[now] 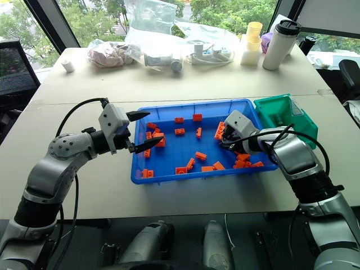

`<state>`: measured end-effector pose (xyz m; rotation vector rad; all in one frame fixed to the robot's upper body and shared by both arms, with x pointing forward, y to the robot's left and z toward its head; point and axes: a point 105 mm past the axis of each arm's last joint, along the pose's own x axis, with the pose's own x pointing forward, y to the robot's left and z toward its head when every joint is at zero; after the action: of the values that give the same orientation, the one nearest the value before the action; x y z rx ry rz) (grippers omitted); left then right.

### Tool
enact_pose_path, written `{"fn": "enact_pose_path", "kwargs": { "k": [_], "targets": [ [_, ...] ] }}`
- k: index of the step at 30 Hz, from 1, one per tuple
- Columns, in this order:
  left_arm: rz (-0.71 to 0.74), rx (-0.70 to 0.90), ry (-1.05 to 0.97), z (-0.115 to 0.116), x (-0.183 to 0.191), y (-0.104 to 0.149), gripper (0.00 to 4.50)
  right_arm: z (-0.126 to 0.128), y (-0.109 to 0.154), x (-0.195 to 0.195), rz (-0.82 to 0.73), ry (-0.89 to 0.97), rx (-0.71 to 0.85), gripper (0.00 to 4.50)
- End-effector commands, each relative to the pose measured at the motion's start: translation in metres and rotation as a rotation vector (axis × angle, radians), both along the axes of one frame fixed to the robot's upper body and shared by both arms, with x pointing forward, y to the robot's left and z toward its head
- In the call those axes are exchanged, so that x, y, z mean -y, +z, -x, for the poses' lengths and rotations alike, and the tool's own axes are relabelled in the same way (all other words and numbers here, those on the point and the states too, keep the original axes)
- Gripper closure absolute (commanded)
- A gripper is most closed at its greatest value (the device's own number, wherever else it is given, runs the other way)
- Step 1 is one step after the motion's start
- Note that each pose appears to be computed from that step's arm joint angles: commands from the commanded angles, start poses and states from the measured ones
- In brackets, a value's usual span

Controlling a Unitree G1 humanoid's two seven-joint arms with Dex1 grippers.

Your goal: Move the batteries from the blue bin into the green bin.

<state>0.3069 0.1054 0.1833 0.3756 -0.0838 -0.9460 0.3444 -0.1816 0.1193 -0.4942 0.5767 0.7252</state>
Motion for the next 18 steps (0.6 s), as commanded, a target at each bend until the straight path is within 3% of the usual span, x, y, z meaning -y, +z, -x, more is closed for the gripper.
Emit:
{"fn": "enact_pose_path", "kwargs": {
  "k": [1,4,9,13,18],
  "targets": [
    [0.004,0.046,0.003,0.004,-0.001,0.012,0.00,-0.003,0.011,-0.006,0.043,0.051,0.058,4.46],
    [0.003,0.047,0.006,0.003,-0.002,0.012,0.00,-0.005,0.020,-0.004,0.085,0.061,0.107,4.48],
    [0.001,0.047,0.004,0.003,-0.003,0.012,0.00,-0.016,0.091,0.016,0.013,-0.043,0.280,4.48],
    [0.004,0.047,-0.002,0.003,-0.001,0.011,0.00,-0.020,0.137,0.063,0.029,-0.222,0.391,4.48],
    [0.009,0.046,-0.022,0.001,0.002,0.010,0.00,-0.014,0.154,0.117,0.130,-0.381,0.431,4.48]
  ]
}}
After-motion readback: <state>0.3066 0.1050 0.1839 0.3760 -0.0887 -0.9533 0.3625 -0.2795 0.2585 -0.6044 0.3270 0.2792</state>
